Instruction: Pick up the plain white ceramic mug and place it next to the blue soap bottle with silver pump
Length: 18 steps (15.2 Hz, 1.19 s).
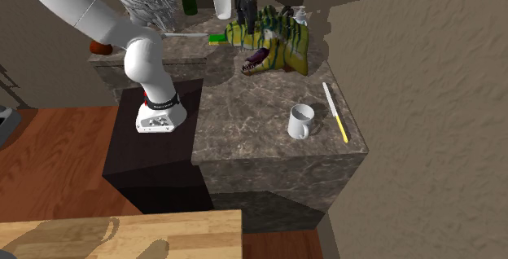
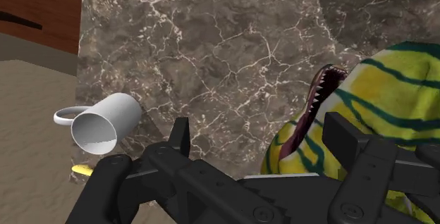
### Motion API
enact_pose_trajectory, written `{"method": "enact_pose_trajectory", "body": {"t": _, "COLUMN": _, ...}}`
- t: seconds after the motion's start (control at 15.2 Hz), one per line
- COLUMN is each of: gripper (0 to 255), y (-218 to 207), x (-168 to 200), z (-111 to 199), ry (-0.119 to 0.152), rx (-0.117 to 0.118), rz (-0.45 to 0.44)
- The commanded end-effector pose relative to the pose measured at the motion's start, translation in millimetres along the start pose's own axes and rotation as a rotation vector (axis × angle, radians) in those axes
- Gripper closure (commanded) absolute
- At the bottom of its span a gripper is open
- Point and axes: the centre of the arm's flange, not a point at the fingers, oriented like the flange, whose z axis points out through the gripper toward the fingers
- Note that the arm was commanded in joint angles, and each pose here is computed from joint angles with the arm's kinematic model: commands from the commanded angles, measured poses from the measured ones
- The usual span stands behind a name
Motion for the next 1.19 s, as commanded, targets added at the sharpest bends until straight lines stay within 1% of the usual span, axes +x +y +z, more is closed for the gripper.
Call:
{"method": "enact_pose_trajectory", "body": {"t": 0.0, "gripper": 0, "y": 21.4, "x": 13.9, "z": 15.6, "ry": -0.013, "rx": 0.007, "rz": 0.003}}
{"method": "enact_pose_trajectory", "body": {"t": 1.12, "gripper": 0, "y": 172.6, "x": 118.2, "z": 169.3, "ry": -0.132, "rx": 0.074, "rz": 0.031}}
